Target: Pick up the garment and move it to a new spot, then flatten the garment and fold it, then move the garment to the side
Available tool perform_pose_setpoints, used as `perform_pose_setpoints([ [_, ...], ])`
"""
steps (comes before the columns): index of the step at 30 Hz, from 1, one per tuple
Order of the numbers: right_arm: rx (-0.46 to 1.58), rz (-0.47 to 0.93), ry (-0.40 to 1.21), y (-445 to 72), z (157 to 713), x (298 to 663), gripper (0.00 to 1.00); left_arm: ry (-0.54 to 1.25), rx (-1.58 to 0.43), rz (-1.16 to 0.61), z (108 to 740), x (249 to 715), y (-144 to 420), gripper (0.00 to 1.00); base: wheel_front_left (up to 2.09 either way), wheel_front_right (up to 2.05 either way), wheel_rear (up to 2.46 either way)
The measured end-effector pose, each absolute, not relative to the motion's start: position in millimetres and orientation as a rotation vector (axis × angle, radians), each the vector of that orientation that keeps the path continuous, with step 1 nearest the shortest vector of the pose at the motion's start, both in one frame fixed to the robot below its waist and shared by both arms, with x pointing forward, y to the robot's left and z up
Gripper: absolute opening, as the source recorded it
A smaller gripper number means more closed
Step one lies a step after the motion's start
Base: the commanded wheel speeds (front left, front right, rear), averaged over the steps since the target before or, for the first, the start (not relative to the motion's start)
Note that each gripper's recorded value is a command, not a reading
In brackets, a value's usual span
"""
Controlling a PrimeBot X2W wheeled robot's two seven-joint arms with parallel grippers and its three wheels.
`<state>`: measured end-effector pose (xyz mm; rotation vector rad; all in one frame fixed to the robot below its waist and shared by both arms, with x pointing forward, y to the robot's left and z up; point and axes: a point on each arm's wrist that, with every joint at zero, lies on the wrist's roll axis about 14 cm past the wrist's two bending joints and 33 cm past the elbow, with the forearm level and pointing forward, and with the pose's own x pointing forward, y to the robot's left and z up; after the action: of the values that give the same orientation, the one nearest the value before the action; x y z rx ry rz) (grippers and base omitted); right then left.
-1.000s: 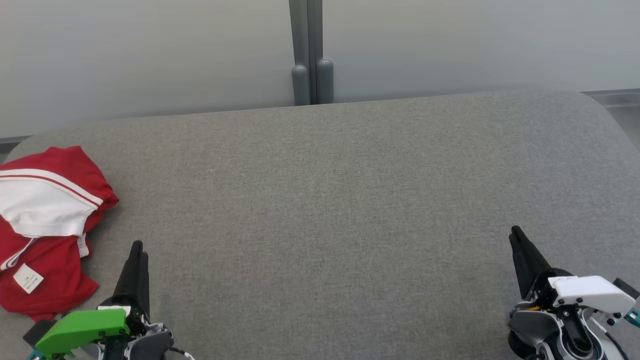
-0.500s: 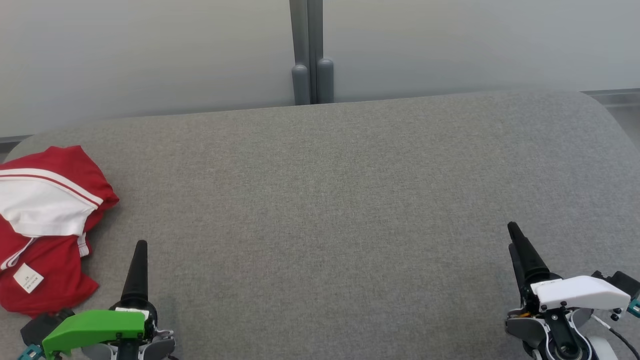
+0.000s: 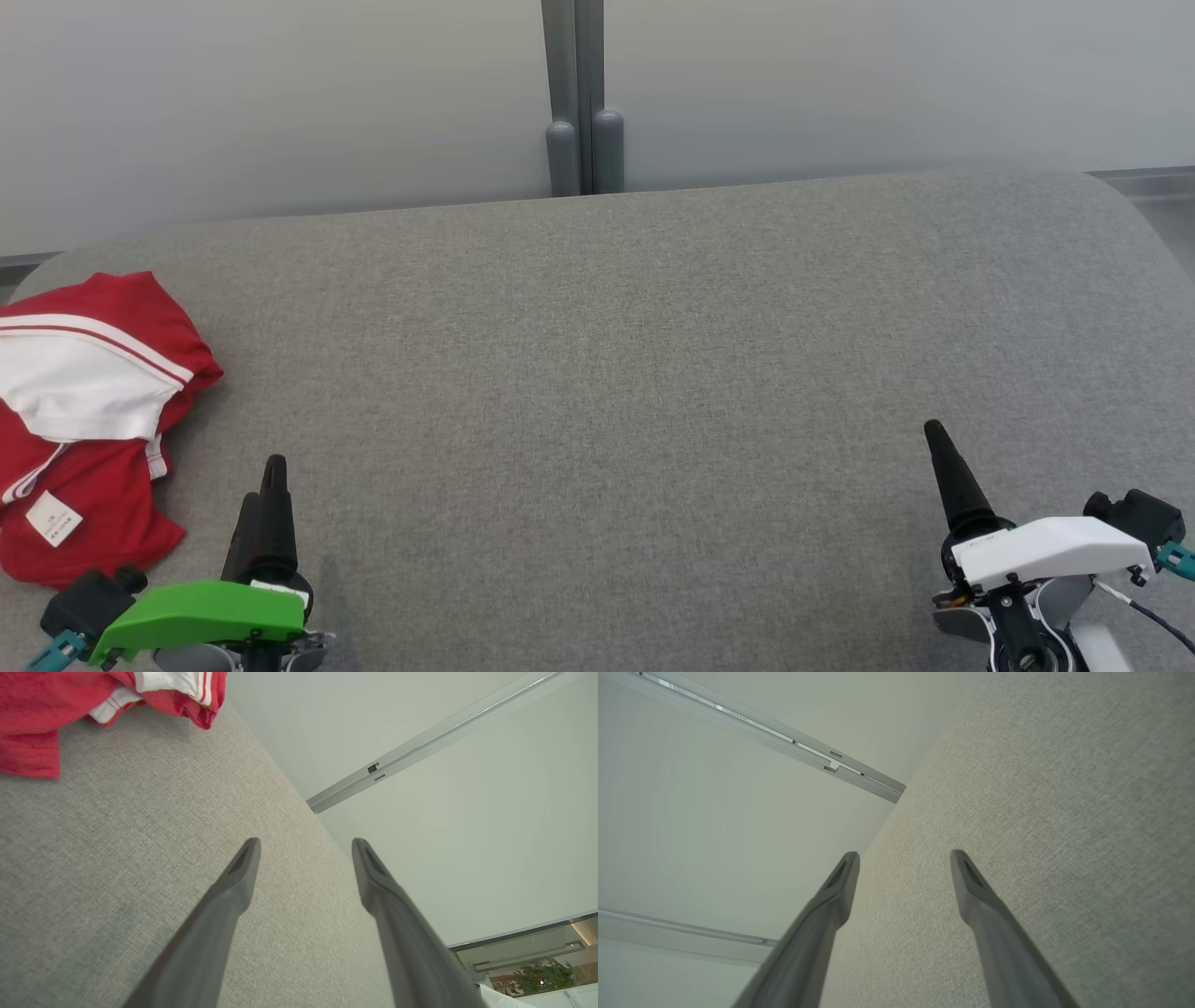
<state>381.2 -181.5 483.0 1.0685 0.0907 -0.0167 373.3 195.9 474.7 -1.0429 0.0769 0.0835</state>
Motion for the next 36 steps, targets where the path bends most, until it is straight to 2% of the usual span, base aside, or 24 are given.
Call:
perform_pose_setpoints([
  [36, 0.589, 0.037, 0.039, -173, 489, 372, 1.0, 0.088, -0.538, 0.087, 465, 362, 199, 1.0, 0.0, 0.0, 0.0],
])
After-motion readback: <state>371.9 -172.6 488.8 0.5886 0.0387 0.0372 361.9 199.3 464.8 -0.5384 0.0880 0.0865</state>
